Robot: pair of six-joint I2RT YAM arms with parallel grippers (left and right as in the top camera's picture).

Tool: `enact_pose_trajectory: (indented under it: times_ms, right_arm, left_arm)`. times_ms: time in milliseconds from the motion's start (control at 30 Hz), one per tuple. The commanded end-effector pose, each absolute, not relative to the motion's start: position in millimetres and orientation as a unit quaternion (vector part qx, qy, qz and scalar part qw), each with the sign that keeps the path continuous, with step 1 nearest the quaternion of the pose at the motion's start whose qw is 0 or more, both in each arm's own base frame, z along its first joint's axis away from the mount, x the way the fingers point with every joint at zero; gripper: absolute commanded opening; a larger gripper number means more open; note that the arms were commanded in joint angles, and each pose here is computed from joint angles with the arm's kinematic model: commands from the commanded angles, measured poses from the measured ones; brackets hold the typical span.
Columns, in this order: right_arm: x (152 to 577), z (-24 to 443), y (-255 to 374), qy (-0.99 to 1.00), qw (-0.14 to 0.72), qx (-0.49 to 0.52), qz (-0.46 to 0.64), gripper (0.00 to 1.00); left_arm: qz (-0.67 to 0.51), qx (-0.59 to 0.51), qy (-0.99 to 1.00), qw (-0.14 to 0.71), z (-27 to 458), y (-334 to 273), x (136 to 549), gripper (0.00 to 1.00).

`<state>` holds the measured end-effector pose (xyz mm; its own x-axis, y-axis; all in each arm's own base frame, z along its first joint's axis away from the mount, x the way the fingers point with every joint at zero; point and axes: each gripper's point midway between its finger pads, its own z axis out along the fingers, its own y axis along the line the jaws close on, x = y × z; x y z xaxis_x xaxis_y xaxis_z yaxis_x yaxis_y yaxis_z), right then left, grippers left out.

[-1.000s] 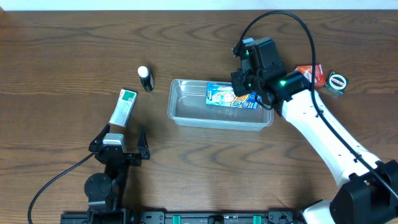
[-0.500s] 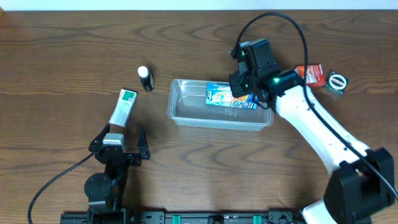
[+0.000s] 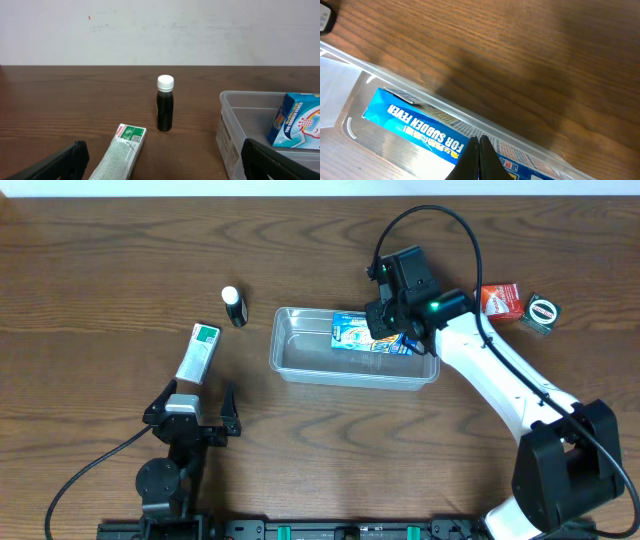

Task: Pack container
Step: 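Press the box flat inside the container and open right gripper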

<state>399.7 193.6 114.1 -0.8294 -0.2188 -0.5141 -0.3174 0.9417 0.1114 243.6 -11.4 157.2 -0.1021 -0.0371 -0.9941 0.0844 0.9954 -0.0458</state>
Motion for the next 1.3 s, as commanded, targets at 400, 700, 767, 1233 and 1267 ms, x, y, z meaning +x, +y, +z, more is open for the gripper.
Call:
enact_pose_trajectory:
  times_ms: [400, 700, 767, 1233, 1267]
  right_arm:
    - [398.3, 109.4, 191.8, 0.956, 0.242, -0.133, 0.096, 0.01]
    - [390.0, 105.0, 190.9, 0.96, 0.223, -0.135, 0.097, 0.01]
    - [387.0, 104.6, 194.0, 0.96, 0.217, -0.138, 0.107, 0.01]
    - [357.3, 98.6, 219.1, 0.961, 0.179, -0.175, 0.121, 0.01]
    - [355.6, 98.2, 220.0, 0.961, 0.176, -0.177, 0.121, 0.01]
  left_arm:
    - [-0.039, 0.018, 0.755, 0.655, 140.1, -9.9, 244.1, 0.98]
    - [-0.039, 0.018, 0.755, 0.655, 140.1, -9.9, 244.1, 0.98]
    - [-0.039, 0.018, 0.755, 0.655, 140.1, -9.9, 244.1, 0.98]
    - [-0.039, 0.018, 0.755, 0.655, 140.1, -9.9, 244.1, 0.98]
    - [-0.039, 0.018, 0.755, 0.655, 140.1, -9.9, 244.1, 0.98]
